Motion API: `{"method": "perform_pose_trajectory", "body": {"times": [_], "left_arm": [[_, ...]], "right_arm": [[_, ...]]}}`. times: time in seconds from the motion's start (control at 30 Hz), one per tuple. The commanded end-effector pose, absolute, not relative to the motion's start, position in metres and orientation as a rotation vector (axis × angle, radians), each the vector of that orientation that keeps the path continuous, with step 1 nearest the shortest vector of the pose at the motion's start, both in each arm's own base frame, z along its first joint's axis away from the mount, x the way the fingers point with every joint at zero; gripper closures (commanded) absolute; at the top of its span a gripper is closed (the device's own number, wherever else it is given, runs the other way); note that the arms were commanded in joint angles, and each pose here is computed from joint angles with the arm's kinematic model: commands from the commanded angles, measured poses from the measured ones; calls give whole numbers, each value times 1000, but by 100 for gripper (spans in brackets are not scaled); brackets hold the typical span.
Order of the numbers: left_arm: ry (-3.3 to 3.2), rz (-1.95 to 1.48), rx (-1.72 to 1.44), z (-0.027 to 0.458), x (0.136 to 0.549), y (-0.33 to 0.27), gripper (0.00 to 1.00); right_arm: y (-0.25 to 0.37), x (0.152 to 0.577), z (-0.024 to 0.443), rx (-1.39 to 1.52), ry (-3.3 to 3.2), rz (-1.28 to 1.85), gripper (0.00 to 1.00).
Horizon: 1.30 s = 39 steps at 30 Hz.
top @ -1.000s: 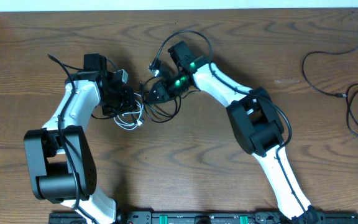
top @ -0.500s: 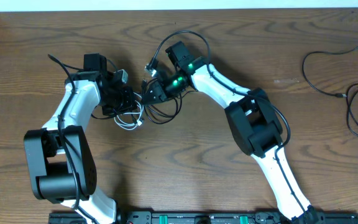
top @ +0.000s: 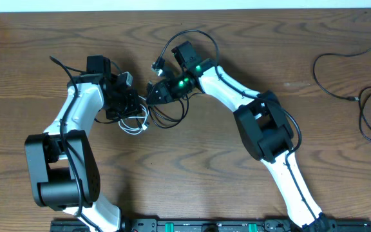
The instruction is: Untangle cables
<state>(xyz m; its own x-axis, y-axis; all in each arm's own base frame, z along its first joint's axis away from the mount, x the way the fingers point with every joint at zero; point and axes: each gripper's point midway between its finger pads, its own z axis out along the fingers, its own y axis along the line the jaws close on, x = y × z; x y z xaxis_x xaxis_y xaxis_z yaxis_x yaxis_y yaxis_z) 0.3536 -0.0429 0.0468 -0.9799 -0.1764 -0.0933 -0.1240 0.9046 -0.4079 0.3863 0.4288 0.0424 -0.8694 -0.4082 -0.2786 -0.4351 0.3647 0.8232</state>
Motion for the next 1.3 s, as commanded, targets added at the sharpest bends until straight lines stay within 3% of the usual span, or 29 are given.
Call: {"method": "perform_pose_trajectory", "body": {"times": [0.0,0.5,0.8,1.03,1.27], "left_arm": [[2937,-605,-203,47,355,-43,92],[2928,-609,-271,48,358,-41,92],[2922,-618,-369,48,360,-41,92],[2915,-617,-365,48,362,-41,92],[2914,-617,-365,48,362,-41,92]], "right_arm": [[414,398,50,-735,2598,1543,66],[427,343,29,-960,2693,1446,67],[417,352,22,-914,2727,1393,76],[427,334,44,-994,2539,1752,79],[425,328,28,-951,2581,1768,77]]}}
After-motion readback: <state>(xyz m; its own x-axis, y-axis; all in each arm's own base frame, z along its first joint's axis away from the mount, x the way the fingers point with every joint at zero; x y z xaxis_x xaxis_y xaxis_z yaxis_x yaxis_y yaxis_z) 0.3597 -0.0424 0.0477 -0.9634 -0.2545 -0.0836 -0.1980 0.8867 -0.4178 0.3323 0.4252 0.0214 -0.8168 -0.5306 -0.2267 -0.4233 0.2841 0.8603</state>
